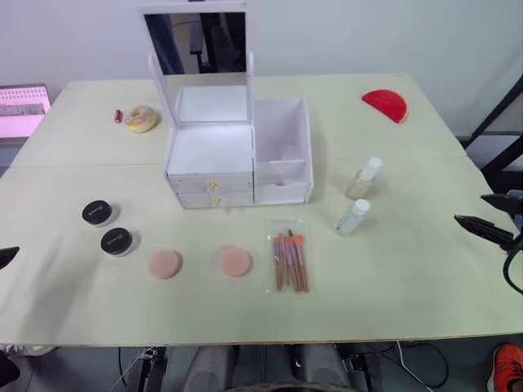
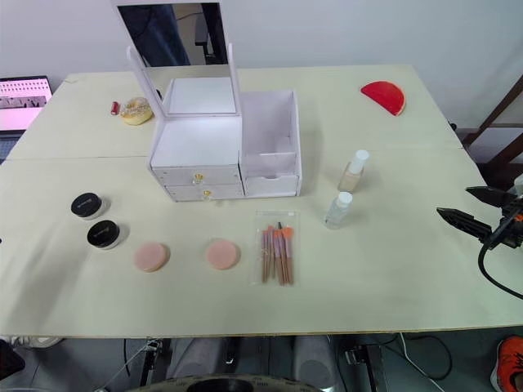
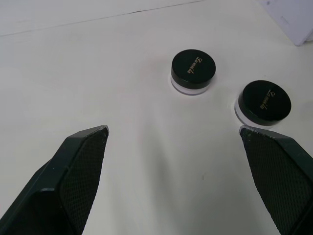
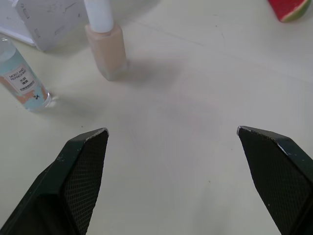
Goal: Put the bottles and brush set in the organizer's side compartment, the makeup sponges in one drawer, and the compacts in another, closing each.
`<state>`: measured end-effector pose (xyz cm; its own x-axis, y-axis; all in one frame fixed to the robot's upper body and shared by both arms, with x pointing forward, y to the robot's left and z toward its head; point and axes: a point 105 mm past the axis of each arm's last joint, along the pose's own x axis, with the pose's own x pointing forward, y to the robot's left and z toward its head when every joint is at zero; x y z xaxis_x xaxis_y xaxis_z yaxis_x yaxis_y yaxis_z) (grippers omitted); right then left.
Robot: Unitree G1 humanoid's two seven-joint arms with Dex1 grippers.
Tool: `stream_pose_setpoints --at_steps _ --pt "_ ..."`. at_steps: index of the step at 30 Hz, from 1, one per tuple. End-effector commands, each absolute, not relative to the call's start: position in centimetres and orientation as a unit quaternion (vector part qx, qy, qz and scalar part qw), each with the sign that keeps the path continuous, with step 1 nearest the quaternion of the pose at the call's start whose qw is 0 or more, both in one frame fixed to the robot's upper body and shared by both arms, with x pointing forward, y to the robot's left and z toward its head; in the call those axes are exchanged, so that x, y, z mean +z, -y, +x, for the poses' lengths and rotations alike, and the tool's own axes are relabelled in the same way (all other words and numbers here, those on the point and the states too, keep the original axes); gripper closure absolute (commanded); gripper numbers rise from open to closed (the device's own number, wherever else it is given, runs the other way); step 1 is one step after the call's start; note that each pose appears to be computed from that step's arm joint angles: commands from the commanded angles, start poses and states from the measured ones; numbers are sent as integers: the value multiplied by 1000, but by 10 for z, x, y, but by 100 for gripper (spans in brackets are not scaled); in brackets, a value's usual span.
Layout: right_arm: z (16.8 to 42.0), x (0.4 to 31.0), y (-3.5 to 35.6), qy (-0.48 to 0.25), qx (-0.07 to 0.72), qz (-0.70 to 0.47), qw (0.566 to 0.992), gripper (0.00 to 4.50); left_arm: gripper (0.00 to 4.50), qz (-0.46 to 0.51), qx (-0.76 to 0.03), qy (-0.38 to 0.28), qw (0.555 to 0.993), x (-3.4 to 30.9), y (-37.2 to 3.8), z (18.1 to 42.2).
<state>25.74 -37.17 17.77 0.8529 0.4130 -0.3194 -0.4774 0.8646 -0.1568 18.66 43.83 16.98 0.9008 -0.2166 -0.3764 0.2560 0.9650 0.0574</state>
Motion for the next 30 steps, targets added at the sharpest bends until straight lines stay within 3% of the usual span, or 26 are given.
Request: stream_pose_setpoints --at_steps 1,20,27,30 --pt "259 187 372 -119 230 -127 957 3 0 67 -117 -173 976 181 -442 185" --pt "260 188 374 -112 208 -121 964 3 0 67 -127 -157 977 177 -430 199" --pt "265 181 352 -95 200 -111 969 3 0 78 -236 -150 957 178 -366 221" --pt "281 190 330 -75 210 -114 968 3 0 79 -349 -145 922 180 -297 228"
